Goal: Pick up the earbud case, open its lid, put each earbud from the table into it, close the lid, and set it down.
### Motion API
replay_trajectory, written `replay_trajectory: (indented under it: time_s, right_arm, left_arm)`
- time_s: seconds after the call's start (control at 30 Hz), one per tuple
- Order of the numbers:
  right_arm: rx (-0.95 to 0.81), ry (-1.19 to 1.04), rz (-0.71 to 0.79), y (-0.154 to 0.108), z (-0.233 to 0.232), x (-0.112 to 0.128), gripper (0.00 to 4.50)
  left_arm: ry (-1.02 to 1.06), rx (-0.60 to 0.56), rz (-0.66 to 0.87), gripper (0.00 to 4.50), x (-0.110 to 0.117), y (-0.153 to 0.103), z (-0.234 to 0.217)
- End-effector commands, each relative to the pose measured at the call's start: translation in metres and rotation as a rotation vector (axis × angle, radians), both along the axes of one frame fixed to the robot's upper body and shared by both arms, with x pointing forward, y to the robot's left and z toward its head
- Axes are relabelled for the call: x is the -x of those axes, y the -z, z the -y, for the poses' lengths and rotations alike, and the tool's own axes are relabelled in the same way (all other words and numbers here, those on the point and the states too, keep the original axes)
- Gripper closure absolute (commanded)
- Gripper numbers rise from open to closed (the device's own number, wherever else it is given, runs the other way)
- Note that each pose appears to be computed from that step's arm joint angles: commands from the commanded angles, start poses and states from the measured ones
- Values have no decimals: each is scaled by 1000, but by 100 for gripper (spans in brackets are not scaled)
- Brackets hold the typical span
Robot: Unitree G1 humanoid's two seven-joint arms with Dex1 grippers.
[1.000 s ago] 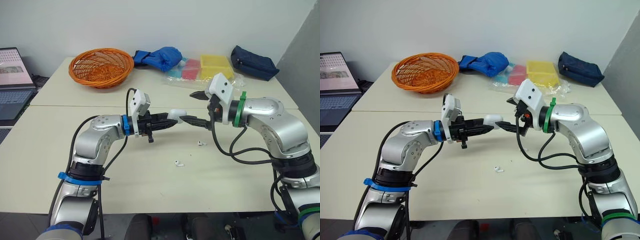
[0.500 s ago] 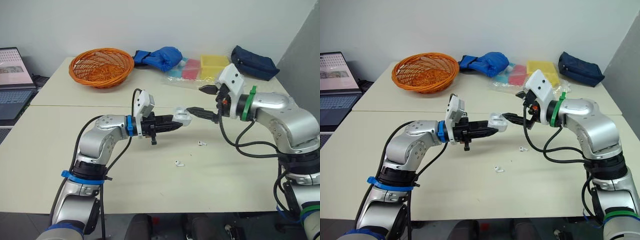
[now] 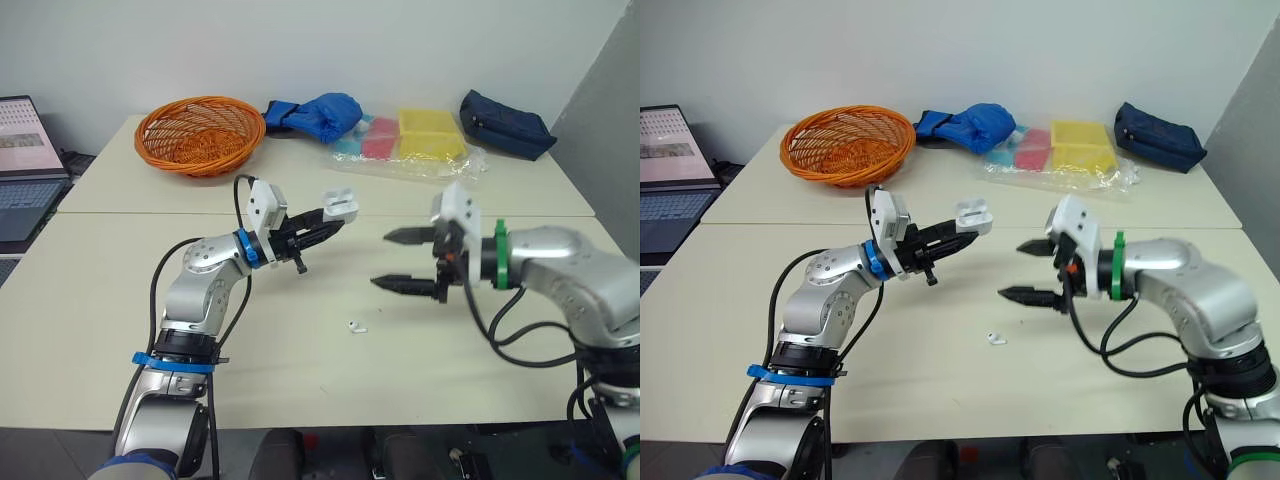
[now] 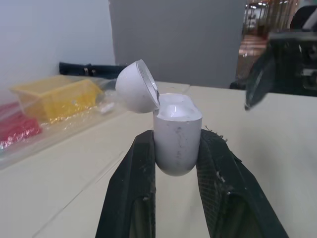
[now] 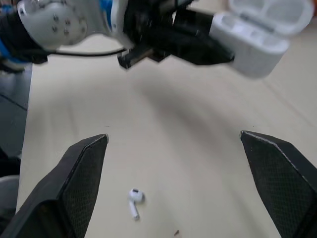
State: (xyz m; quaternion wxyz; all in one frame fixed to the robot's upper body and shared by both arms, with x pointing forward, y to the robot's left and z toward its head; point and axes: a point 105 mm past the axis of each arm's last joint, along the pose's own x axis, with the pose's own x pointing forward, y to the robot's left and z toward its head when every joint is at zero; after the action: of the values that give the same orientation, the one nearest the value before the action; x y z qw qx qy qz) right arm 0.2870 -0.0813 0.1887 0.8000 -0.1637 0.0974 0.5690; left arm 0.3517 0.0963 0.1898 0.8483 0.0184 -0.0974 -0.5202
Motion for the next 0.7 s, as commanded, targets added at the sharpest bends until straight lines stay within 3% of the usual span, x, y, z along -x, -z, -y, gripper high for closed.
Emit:
replay_trajectory:
  time_s: [0.03, 0.3, 0.53, 0.63, 0.7]
  right_arm:
    - [51, -10, 49, 24, -14, -2, 5]
    - [165, -74, 7, 86, -37, 12, 5]
    - [243, -59, 14, 114, -28, 11, 5]
    - [225, -10, -30, 120, -25, 3, 62]
    - [218, -3, -30, 120, -25, 0, 133]
  left_arm:
    - [-46, 98, 54, 374, 1, -22, -17]
    - [-80, 104, 38, 374, 15, -10, -20]
    - [-69, 107, -4, 374, 27, -5, -17]
    - [-80, 105, -2, 374, 27, -7, -19]
    - [-81, 105, -1, 374, 27, -8, -19]
